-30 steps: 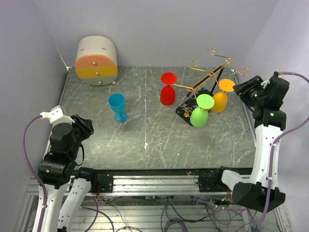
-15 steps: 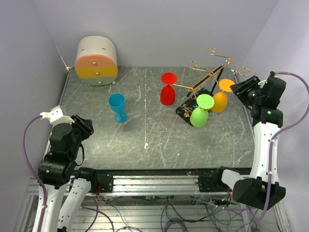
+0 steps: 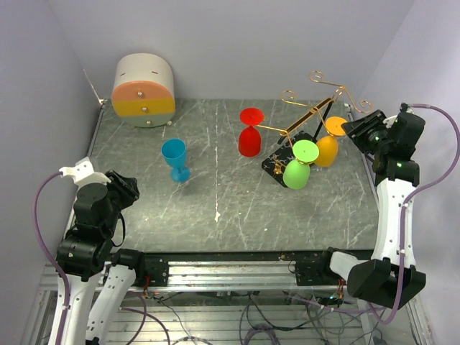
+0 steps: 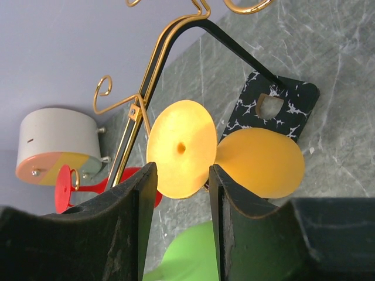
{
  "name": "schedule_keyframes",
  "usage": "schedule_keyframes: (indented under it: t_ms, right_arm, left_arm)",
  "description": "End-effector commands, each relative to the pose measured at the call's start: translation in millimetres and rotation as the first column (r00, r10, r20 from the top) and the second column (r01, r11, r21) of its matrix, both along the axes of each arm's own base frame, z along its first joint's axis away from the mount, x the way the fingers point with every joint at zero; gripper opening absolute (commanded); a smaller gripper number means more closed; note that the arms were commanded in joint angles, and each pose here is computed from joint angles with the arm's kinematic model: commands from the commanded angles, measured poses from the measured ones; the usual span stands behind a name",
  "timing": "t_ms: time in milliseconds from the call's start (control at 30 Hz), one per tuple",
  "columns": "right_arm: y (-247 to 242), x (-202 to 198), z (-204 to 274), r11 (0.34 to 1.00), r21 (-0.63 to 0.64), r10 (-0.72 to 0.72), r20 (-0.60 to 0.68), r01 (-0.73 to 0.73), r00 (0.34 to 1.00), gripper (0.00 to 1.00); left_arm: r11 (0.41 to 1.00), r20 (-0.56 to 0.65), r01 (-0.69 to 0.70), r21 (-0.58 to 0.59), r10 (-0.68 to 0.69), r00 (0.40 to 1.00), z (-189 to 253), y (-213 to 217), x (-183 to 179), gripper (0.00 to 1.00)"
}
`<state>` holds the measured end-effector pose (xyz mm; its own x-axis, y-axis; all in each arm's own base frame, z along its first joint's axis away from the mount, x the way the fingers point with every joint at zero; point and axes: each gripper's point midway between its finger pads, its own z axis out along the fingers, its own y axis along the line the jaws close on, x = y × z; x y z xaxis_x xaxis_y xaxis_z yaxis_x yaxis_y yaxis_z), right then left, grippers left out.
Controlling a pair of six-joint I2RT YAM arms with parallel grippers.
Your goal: Take the wine glass off the wine glass rack
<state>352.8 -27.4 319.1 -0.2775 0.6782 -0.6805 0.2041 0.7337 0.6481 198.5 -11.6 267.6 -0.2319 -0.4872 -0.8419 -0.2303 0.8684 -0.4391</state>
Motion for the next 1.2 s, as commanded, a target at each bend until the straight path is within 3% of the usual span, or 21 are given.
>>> schedule_keyframes:
  t_ms: [0, 433, 1167]
  right_arm:
    - [-2, 5, 5, 1.000, 0.001, 0.005, 0.027, -0.005, 1.000, 0.40]
    - [-8, 6, -11, 1.000, -0.009, -0.023, -0.007, 0.023, 1.000, 0.40]
    - [-4, 19, 13, 1.000, -0.004, 0.003, 0.167, -0.002, 0.986, 0.39]
  left_arm:
    - [1.000, 0.040, 0.005, 0.001, -0.005, 0.999, 9, 0, 2, 0.50]
    - [1.000, 0.034, 0.004, 0.000, -0.004, 0.999, 8, 0, 3, 0.50]
    - [1.000, 0.025, 0.013, 0.001, -0.013, 1.000, 6, -2, 4, 0.49]
